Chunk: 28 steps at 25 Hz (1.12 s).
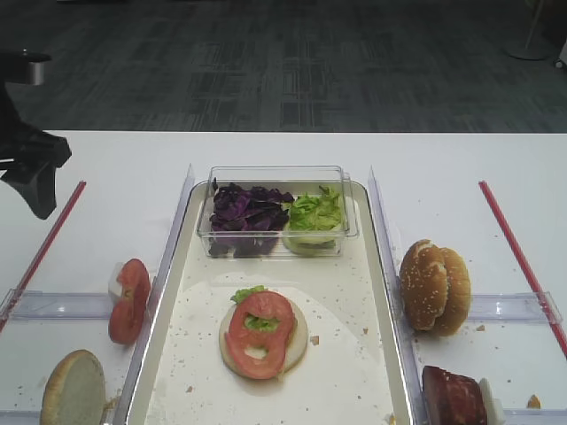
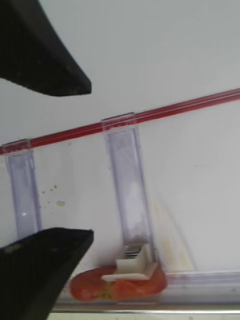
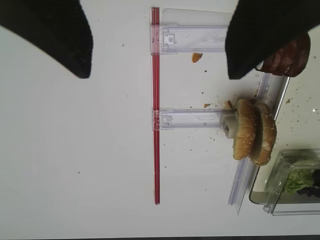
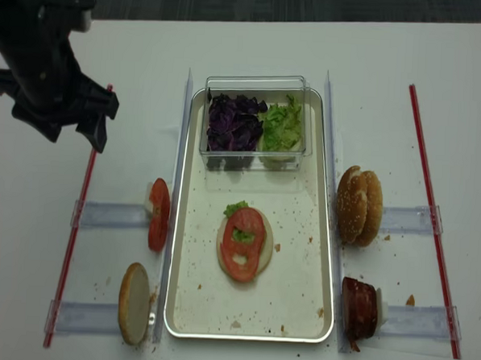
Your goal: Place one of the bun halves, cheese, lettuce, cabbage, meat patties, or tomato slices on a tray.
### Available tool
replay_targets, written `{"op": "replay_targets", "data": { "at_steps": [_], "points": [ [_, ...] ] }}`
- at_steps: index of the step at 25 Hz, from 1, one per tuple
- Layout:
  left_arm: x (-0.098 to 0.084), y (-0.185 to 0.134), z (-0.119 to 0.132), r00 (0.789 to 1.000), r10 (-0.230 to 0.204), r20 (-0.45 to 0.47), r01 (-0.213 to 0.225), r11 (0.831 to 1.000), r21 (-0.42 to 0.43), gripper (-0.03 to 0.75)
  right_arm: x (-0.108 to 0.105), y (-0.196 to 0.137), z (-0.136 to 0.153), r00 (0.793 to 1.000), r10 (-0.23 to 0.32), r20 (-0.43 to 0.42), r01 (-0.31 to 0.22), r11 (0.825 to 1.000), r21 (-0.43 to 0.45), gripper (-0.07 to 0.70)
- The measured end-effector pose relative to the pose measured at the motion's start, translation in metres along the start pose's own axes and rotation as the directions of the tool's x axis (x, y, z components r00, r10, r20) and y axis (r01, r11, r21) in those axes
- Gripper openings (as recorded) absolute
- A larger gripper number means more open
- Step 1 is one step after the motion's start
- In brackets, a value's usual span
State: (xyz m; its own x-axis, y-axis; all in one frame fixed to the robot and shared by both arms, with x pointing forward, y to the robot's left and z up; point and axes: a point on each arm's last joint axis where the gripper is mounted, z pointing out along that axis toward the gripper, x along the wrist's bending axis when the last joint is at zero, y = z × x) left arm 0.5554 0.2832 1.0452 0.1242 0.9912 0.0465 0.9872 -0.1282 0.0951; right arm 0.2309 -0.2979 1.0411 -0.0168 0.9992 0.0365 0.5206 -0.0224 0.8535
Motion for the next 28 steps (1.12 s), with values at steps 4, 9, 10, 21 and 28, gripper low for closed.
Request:
{"op": "replay_targets", "data": {
  "at_steps": [4, 9, 10, 21, 28],
  "points": [
    [-0.001, -0.027, -0.007, 1.000, 0.001, -0.002, -0.001, 1.000, 0.002, 0.504, 0.000, 0.000, 0.000, 1.000, 0.000, 0.000, 0.000, 1.000, 0.000, 0.570],
    [-0.003, -0.067, -0.022, 1.000, -0.014, -0.004, 0.013, 0.999, -0.037, 0.504, 0.000, 0.000, 0.000, 1.000, 0.000, 0.000, 0.000, 1.000, 0.000, 0.570],
    [-0.003, -0.074, -0.025, 1.000, -0.018, -0.004, 0.018, 0.999, -0.046, 0.504, 0.000, 0.000, 0.000, 1.000, 0.000, 0.000, 0.000, 1.000, 0.000, 0.570],
    [-0.010, -0.187, -0.024, 0.999, -0.051, -0.002, 0.050, 0.989, -0.138, 0.504, 0.000, 0.000, 0.000, 1.000, 0.000, 0.000, 0.000, 1.000, 0.000, 0.570],
    [-0.017, -0.246, -0.017, 0.997, -0.068, 0.033, 0.075, 0.939, -0.335, 0.504, 0.000, 0.000, 0.000, 1.000, 0.000, 0.000, 0.000, 1.000, 0.000, 0.570]
  ]
}}
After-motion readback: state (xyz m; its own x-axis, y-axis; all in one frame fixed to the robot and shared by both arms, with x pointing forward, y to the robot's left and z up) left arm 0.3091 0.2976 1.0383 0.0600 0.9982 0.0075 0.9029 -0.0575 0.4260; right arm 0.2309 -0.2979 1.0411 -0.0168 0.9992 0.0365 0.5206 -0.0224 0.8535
